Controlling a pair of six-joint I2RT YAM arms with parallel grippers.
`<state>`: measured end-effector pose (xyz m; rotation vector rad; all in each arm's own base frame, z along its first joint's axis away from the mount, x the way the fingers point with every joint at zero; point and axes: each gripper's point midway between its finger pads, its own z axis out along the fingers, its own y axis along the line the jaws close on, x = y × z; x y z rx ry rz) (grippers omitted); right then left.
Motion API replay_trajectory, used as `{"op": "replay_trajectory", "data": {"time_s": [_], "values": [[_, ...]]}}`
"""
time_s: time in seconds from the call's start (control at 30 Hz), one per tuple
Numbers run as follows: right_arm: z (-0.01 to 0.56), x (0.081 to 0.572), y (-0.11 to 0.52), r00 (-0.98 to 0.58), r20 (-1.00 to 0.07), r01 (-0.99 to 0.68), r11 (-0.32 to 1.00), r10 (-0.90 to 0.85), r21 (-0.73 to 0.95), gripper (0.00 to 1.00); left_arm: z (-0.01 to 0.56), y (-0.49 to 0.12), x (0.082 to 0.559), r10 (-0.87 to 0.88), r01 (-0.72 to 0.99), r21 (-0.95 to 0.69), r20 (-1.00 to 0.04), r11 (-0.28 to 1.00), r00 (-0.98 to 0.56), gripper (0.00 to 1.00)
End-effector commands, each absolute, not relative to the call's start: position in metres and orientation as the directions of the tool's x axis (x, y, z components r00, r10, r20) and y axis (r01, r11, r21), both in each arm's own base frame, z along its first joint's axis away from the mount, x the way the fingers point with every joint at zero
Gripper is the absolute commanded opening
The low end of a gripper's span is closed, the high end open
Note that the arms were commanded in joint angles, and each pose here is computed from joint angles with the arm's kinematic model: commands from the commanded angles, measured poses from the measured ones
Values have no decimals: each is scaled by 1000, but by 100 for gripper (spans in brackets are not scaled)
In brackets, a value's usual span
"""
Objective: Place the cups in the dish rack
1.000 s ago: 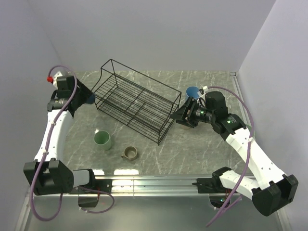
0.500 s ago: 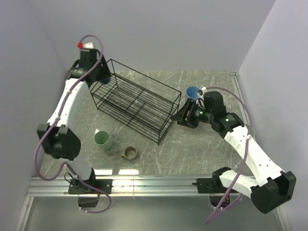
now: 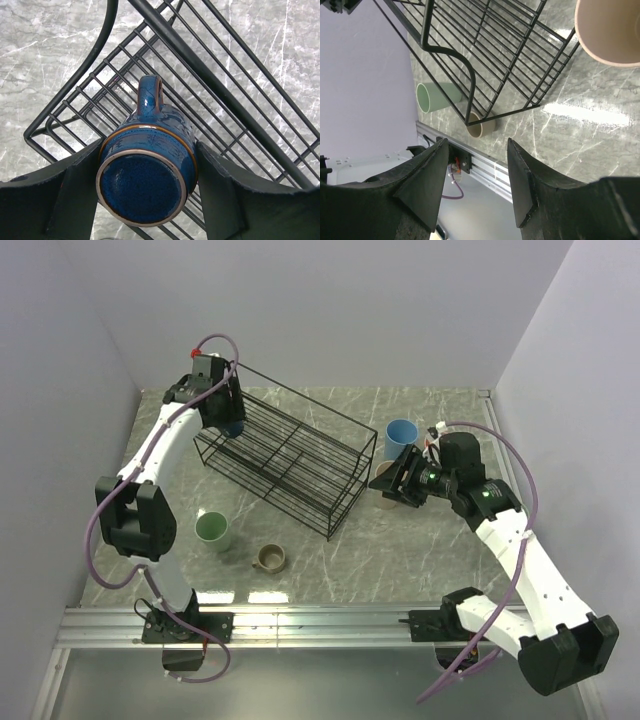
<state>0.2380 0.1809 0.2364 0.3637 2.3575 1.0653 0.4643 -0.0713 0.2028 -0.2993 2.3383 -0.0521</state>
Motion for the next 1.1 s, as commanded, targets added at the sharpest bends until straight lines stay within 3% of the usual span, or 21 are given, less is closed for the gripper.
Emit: {"op": "replay_trajectory", "data": {"time_s": [0.0,0.13,0.33,0.37,0.43,0.47,0.5,0.7,0.9,1.07], "values": [[234,236,179,-831,-360,9,657,424,753,57,210,-79,476,-248,-198,-155,-725,968,-643,16],[233,238,182,-836,-353,8,653,420,758,57,207,-81,479,-241,-201,-142,-723,969,-648,47],[231,240,183,-839,-349,9,653,417,757,57,220,-77,481,-247,-218,-139,-740,966,-626,68],[230,240,183,-839,-349,9,651,417,759,57,222,-76,480,-247,-222,-135,-739,966,-626,78],[229,240,183,-842,-343,12,650,417,759,57,228,-75,480,-244,-221,-133,-748,966,-617,82],[230,239,184,-841,-344,9,647,417,762,57,231,-74,481,-242,-222,-131,-752,966,-613,94],[229,239,184,-841,-344,11,648,418,761,57,230,-74,480,-240,-224,-125,-750,967,-617,98],[229,239,183,-838,-345,11,644,424,765,57,246,-67,479,-238,-247,-107,-765,963,-599,99],[225,234,181,-833,-344,18,643,433,765,57,297,-66,459,-271,-236,-168,-804,957,-529,99],[222,233,180,-830,-344,21,643,438,766,57,309,-75,422,-326,-180,-271,-804,945,-498,80]]}}
